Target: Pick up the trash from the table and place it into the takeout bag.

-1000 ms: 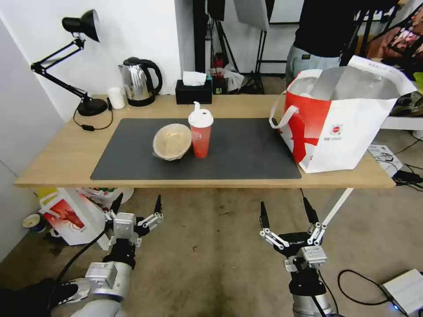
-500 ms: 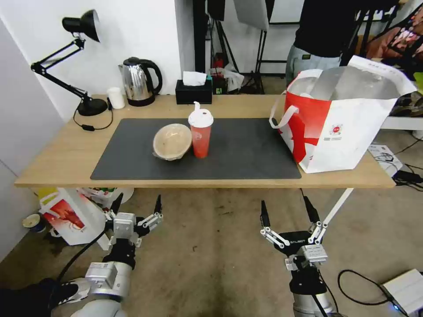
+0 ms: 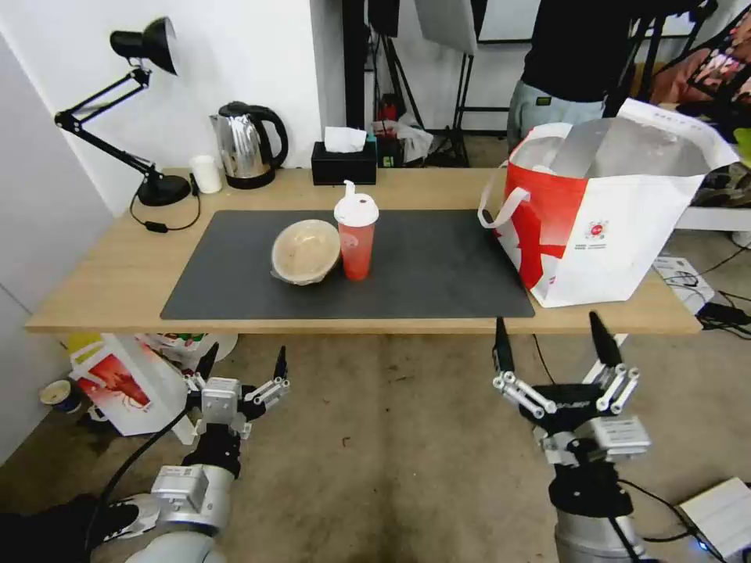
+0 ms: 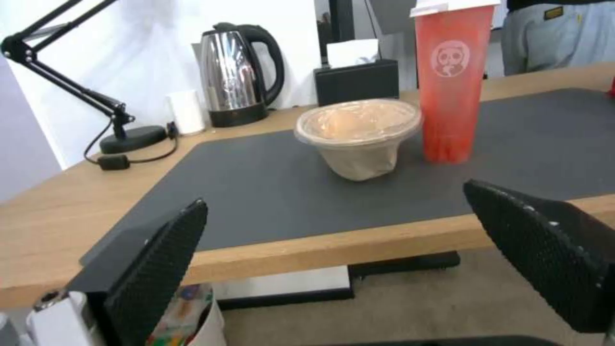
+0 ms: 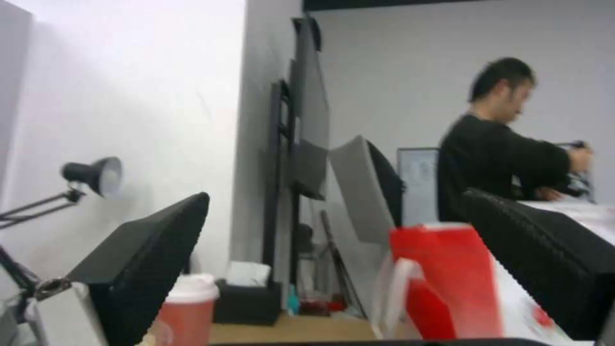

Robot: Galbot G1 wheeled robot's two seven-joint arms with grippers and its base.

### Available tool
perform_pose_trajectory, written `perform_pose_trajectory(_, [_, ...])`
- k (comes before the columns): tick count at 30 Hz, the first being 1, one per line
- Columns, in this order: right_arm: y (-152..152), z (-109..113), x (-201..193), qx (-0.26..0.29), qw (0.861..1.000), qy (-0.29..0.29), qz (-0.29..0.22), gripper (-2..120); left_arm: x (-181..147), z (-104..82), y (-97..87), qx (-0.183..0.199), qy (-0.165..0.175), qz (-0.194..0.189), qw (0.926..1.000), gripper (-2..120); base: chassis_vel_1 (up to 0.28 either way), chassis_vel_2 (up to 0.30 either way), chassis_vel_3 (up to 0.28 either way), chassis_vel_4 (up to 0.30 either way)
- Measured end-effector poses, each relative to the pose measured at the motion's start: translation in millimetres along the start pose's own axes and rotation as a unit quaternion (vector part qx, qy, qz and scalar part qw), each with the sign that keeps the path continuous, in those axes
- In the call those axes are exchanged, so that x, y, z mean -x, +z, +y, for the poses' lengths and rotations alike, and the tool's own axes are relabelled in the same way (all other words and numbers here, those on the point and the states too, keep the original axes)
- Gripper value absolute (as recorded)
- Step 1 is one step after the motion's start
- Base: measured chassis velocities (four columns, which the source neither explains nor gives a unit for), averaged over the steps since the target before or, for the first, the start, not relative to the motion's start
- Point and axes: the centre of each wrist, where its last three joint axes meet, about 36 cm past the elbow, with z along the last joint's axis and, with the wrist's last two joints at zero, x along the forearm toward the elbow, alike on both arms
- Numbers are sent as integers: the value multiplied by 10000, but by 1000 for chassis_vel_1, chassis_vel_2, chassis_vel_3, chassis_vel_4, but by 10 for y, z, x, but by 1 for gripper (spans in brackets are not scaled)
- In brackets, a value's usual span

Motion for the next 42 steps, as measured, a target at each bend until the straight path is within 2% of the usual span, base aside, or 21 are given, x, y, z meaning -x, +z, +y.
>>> perform_pose_trajectory(2, [48,-80,259,137,9991,-335,-203,100,0,0,0,0,0,0,10000,100,0,0,0,0])
perform_pose_trajectory(7, [20,-136,589,521,9949,-763,-409,100,0,0,0,0,1,0,10000,100,0,0,0,0])
perform_pose_trajectory(13, [-49,-201,894,1024,9866,-1214,-375,100,0,0,0,0,0,0,10000,100,0,0,0,0])
perform_pose_trajectory(17, [-102,-296,1197,1352,9721,-1918,19,100,0,0,0,0,0,0,10000,100,0,0,0,0])
perform_pose_trajectory(18, [-102,-296,1197,1352,9721,-1918,19,100,0,0,0,0,0,0,10000,100,0,0,0,0])
perform_pose_trajectory(21, [-134,-310,1382,1647,9555,-2417,377,100,0,0,0,0,0,0,10000,100,0,0,0,0])
perform_pose_trajectory(23, [-132,-306,1431,1757,9505,-2514,497,100,0,0,0,0,0,0,10000,100,0,0,0,0])
perform_pose_trajectory(26, [-142,-301,1525,2092,9351,-2723,881,100,0,0,0,0,0,0,10000,100,0,0,0,0])
perform_pose_trajectory(27, [-142,-301,1525,2092,9351,-2723,881,100,0,0,0,0,0,0,10000,100,0,0,0,0])
perform_pose_trajectory(29, [-115,-282,1554,2269,9226,-2846,1281,100,0,0,0,0,0,0,10000,100,0,0,0,0])
perform_pose_trajectory(33, [-47,-265,1546,2256,9122,-2999,1643,100,0,0,0,0,0,0,10000,100,0,0,0,0])
perform_pose_trajectory(42, [-17,-212,1539,2132,9060,-3060,2001,100,0,0,0,0,0,0,10000,100,0,0,0,0])
